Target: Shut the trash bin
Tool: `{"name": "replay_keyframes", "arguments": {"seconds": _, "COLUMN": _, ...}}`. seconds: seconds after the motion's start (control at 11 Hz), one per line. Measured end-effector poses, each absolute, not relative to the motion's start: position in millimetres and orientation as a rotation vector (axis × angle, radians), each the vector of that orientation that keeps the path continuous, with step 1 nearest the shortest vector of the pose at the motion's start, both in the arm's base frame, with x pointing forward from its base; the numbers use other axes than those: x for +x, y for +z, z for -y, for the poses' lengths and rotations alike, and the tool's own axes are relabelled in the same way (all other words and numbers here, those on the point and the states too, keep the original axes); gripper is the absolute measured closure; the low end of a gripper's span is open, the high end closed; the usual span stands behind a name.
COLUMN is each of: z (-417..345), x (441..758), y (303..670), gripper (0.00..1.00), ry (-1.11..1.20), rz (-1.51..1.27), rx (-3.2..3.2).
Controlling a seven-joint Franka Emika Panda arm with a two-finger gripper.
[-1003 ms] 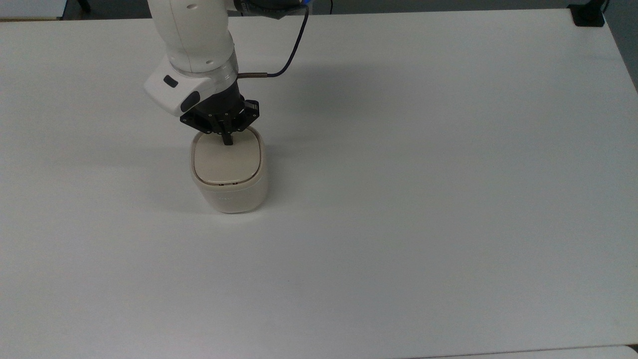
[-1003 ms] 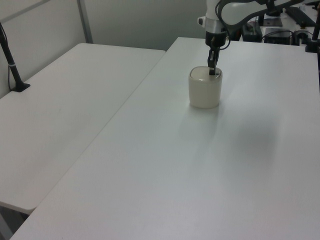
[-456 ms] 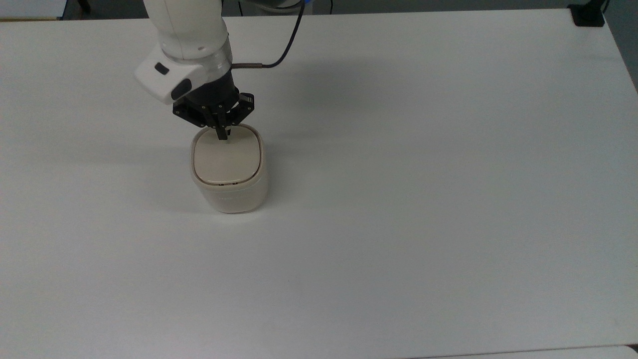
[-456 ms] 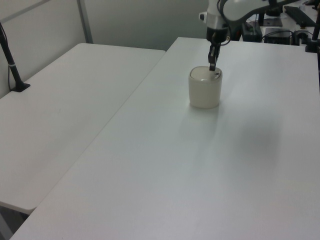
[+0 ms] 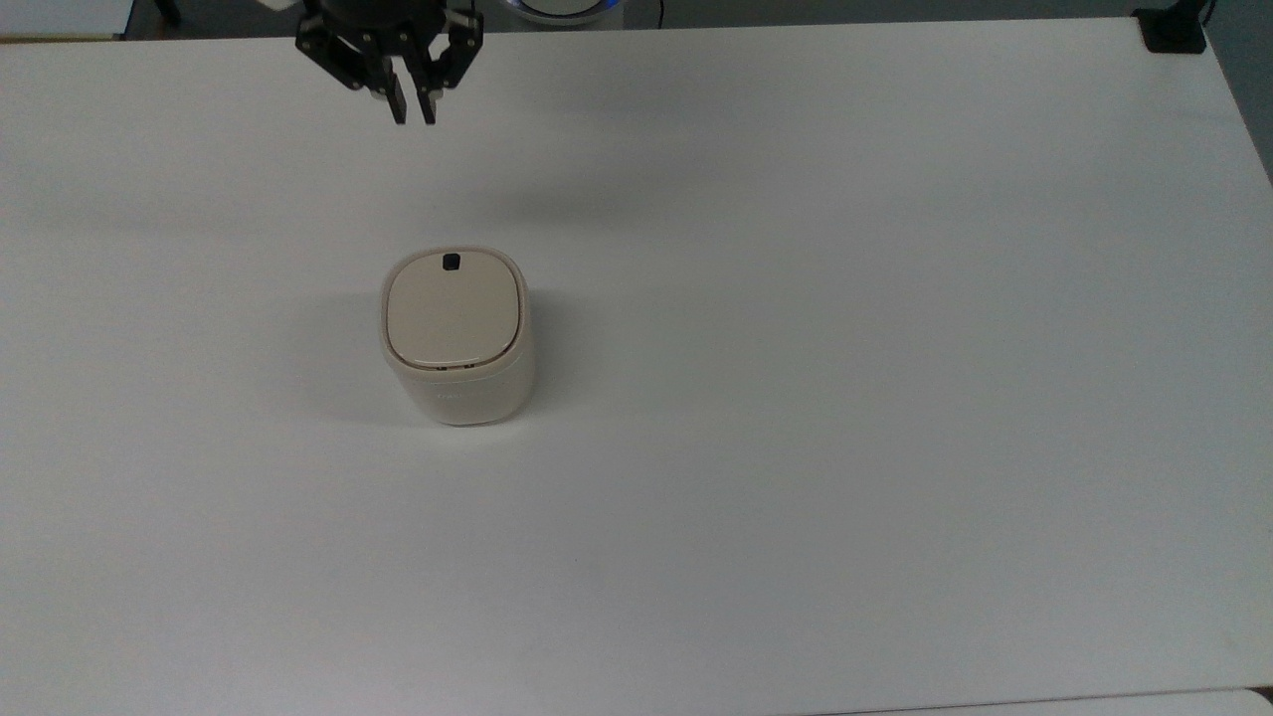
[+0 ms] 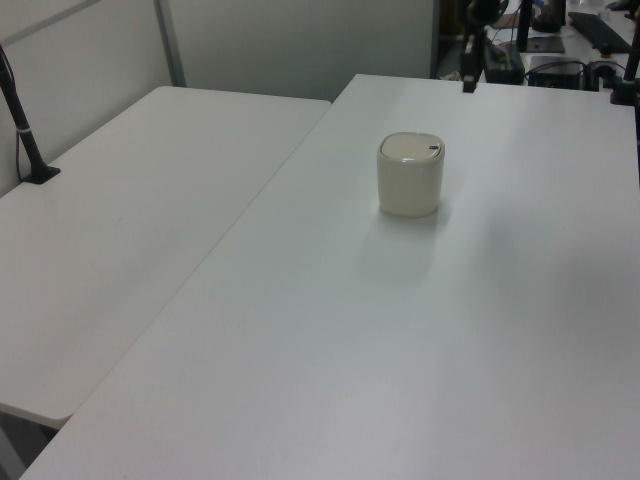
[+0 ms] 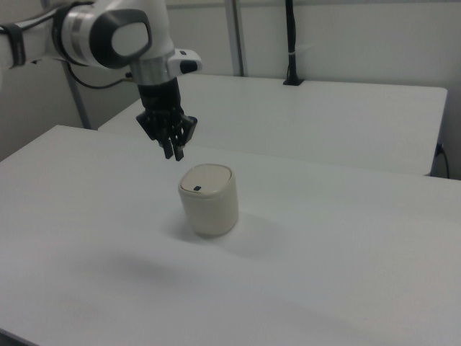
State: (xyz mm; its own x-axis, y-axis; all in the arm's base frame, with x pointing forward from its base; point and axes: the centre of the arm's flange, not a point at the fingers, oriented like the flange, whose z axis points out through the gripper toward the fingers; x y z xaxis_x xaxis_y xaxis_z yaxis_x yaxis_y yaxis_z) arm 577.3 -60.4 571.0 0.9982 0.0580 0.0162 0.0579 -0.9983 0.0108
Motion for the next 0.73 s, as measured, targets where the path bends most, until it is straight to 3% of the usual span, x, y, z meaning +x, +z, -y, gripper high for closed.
{"name": "replay_keyframes", "arguments": {"seconds": 0.46, "z": 72, "x": 541, "y": 605, "gripper": 0.02, "ry": -0.055, "rz": -0.059, "rx": 3.049}}
{"name": "replay_keyframes", "arguments": {"seconds": 0.73, "z": 73, "x": 540, "y": 600, "gripper": 0.0, "ry": -0.078, "rz": -0.063, "rx": 3.038}}
